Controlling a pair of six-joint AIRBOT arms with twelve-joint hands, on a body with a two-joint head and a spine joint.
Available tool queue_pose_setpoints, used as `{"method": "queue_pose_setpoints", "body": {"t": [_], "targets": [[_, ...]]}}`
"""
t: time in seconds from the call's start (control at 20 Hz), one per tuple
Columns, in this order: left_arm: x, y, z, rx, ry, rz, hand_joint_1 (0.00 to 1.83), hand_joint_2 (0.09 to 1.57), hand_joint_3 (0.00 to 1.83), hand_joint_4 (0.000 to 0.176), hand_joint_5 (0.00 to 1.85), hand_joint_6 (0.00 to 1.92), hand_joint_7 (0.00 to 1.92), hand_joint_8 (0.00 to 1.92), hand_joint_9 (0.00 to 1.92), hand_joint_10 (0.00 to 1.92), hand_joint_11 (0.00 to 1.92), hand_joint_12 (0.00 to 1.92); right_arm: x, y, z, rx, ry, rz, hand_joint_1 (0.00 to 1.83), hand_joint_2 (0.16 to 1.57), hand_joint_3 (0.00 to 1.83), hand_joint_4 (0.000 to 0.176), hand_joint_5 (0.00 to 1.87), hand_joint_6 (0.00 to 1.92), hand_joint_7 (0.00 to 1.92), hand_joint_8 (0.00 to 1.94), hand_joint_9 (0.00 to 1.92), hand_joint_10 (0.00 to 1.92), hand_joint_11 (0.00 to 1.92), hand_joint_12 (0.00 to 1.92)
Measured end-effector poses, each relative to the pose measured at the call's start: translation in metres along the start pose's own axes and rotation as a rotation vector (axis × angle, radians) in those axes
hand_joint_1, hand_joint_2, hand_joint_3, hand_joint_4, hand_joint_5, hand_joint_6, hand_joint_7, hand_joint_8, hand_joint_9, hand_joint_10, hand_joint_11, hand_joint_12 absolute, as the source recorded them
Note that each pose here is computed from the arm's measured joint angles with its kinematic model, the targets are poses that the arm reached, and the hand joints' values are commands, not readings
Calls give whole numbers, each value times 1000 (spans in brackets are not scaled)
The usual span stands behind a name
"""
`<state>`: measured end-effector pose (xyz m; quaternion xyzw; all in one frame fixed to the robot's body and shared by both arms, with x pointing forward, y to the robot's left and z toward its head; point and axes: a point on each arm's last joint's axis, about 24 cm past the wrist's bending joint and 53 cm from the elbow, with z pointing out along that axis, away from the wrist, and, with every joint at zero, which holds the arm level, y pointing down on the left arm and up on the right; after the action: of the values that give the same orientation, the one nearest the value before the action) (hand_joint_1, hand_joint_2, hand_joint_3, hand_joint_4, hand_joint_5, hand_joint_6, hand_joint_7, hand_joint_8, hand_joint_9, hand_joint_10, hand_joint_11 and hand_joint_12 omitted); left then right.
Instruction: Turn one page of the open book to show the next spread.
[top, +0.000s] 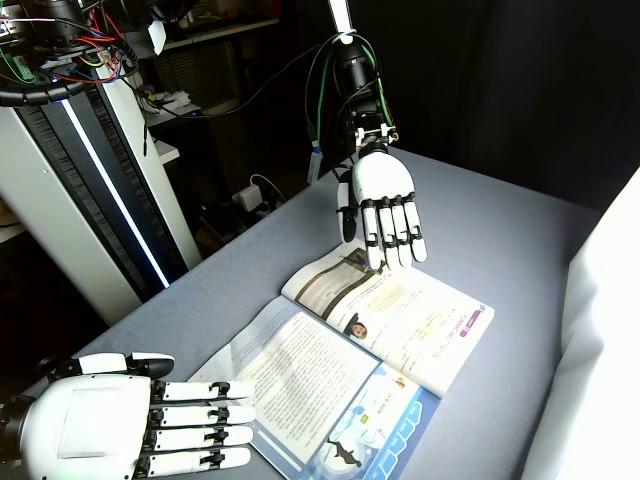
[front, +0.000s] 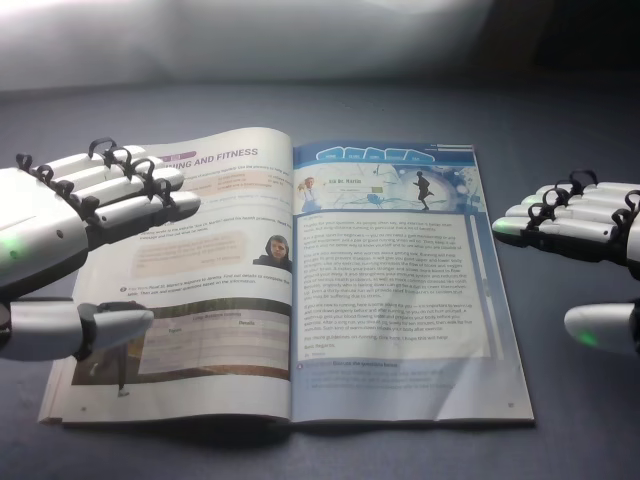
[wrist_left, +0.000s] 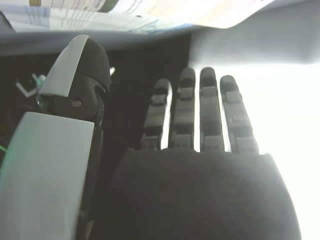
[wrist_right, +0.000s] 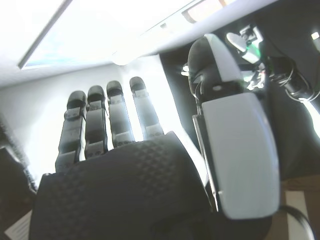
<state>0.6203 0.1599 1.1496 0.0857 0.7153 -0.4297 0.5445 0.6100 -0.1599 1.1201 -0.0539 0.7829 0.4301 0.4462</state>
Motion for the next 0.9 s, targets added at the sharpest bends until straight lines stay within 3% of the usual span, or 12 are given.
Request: {"method": "queue_pose_setpoints", "body": {"t": [0.05, 0.1, 0.2, 0.35, 0.4, 0.45, 0.55, 0.65, 0.8, 0.85, 0.9], "targets": [[1, 0, 0, 1, 1, 0, 171, 1321, 10, 33, 59, 13, 0, 0, 0, 0, 0, 0, 0, 0, 0, -1, -1, 0, 114, 1352, 15, 0, 9, 4, 0, 0, 0, 0, 0, 0], [2, -1, 1, 3, 4, 2, 209, 1319, 6, 23, 82, 20, 0, 0, 0, 0, 0, 0, 0, 0, 0, -2, -1, 0, 141, 1348, 11, 0, 7, 3, 0, 0, 0, 0, 0, 0], [2, -1, 1, 3, 4, 1, 199, 1322, 6, 27, 75, 13, 0, 0, 0, 0, 0, 0, 1, 1, 0, -2, 4, -8, 101, 1349, 9, 0, 0, 0, 0, 0, 0, 0, 0, 0], [3, 1, 1, -4, 9, 1, 243, 1314, 0, 8, 114, 22, 32, 10, 0, 0, 0, 0, 9, 1, 0, 3, 54, -50, 39, 1353, 8, 0, 0, 0, 0, 0, 0, 0, 0, 0], [3, 3, 1, -11, 11, -1, 209, 1326, 5, 0, 121, 20, 36, 8, 0, 0, 9, 5, 12, 3, 2, 2, 79, -76, 7, 1354, 8, 0, 0, 0, 0, 0, 0, 0, 0, 0], [3, 3, 0, -13, 10, -2, 76, 1341, 11, 0, 90, 7, 13, 4, 0, 0, 1, 0, 13, 4, 3, 1, 94, -87, 1, 1338, 0, 0, 0, 0, 0, 0, 0, 0, 0, 0], [1, 8, -3, -29, 4, -10, 4, 1345, 10, 0, 100, 11, 27, 10, 0, 0, 0, 0, 16, 7, 8, -2, 121, -107, 0, 1332, 0, 0, 0, 0, 0, 0, 0, 0, 0, 0], [-2, 13, -8, -50, -1, -2, 57, 1349, 6, 0, 117, 13, 41, 10, 0, 0, 0, 0, 22, 6, 11, -1, 152, -119, 0, 1335, 0, 0, 40, 17, 0, 0, 0, 0, 0, 0], [-7, 17, -14, -70, -16, -9, 144, 1349, 1, 20, 89, 0, 17, 1, 0, 0, 0, 0, 36, 7, 20, -10, 212, -131, 22, 1339, 0, 0, 111, 38, 22, 7, 0, 0, 0, 0], [-7, 16, -16, -67, -18, 3, 146, 1349, 1, 19, 88, 1, 15, 0, 0, 0, 0, 0, 39, 10, 24, -15, 226, -138, 35, 1328, 0, 0, 120, 34, 28, 7, 0, 0, 0, 0], [-8, 15, -16, -67, -20, 0, 197, 1341, 0, 5, 129, 13, 53, 11, 9, 3, 17, 9, 40, 10, 25, -18, 231, -143, 6, 1326, 0, 0, 121, 30, 26, 5, 0, 0, 0, 0]]}}
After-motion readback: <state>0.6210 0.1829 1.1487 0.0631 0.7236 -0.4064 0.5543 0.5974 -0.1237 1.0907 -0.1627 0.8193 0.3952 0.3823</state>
